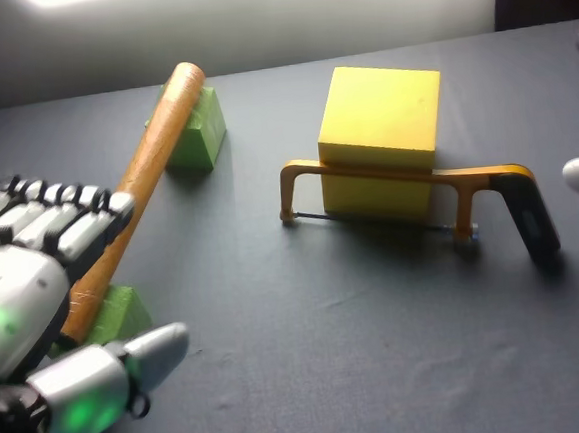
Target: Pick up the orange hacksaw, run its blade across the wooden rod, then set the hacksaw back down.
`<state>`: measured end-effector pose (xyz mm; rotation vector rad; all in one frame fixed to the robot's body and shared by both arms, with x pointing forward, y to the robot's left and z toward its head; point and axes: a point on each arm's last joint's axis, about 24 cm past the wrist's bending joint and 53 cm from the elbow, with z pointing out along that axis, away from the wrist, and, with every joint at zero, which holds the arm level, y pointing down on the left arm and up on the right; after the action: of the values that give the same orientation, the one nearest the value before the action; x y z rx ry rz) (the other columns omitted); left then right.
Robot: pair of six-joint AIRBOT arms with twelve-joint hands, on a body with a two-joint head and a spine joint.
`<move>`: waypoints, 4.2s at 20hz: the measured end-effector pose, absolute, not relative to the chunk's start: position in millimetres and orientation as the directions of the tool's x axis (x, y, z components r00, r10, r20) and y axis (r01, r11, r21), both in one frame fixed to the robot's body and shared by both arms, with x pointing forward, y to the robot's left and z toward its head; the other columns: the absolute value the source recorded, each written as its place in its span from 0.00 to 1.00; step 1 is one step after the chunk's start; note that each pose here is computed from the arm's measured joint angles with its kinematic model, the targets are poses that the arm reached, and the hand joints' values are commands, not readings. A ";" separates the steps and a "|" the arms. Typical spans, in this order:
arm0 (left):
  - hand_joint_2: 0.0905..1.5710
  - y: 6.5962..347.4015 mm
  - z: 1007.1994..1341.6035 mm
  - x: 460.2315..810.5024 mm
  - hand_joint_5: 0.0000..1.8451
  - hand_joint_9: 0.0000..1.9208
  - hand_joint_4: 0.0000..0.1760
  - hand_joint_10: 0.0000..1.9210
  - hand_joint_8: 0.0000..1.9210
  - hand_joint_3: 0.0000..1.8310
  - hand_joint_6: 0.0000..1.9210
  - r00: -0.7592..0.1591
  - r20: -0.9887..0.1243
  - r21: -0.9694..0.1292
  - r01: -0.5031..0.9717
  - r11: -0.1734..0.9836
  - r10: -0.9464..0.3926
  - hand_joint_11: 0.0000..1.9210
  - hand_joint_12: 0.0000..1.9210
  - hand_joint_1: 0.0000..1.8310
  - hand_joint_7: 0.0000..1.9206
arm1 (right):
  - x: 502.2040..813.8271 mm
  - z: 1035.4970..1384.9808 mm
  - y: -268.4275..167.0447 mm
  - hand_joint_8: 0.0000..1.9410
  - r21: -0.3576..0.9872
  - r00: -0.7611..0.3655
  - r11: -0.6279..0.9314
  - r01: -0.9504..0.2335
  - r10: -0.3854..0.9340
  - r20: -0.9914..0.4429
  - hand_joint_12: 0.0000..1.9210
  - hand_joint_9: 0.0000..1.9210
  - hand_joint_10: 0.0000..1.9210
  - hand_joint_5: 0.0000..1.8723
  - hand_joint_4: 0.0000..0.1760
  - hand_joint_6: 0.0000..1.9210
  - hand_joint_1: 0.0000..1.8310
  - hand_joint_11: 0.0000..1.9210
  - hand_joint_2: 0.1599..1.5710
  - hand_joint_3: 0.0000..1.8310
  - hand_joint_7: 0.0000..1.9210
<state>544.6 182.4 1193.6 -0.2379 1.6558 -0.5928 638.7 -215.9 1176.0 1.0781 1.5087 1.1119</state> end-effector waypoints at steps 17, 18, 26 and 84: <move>0.76 192.9 1149.8 518.6 0.06 0.06 0.00 0.00 0.00 0.00 0.00 -0.185 -0.823 -0.560 0.115 0.820 -0.537 0.00 0.13 0.00 0.07 | 674.8 1114.0 -183.3 0.00 0.956 -0.210 0.154 0.249 0.972 -0.102 0.31 0.10 0.00 0.14 0.00 0.00 0.68 0.00 0.65 0.00 0.12; 0.75 194.9 1147.7 518.4 0.07 0.06 0.00 0.00 0.00 0.00 0.00 -0.187 -0.827 -0.554 0.111 0.825 -0.530 0.00 0.14 0.00 0.07 | 674.2 1111.6 -178.9 0.00 0.955 -0.221 0.154 0.253 0.970 -0.098 0.32 0.11 0.00 0.14 0.00 0.00 0.67 0.00 0.65 0.00 0.13; 0.75 197.5 1138.9 520.2 0.08 0.06 0.00 0.00 0.00 0.00 0.00 -0.192 -0.831 -0.547 0.119 0.829 -0.521 0.00 0.15 0.00 0.07 | 675.3 1095.5 -165.4 0.00 0.946 -0.232 0.127 0.297 0.971 -0.057 0.33 0.10 0.00 0.15 0.00 0.00 0.63 0.00 0.68 0.00 0.13; 0.76 191.3 1101.9 530.3 0.07 0.05 0.00 0.00 0.00 0.00 0.00 -0.232 -0.817 -0.561 0.108 0.821 -0.528 0.00 0.10 0.00 0.06 | 695.9 1291.1 -80.5 0.44 0.967 -0.222 0.194 -0.165 0.948 -0.228 0.56 0.65 0.03 0.53 0.11 0.48 0.67 0.40 0.66 0.00 0.57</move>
<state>530.3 191.3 1101.9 -0.3286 1.7114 -0.6096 695.9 -80.5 1291.1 0.8219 1.3683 1.2802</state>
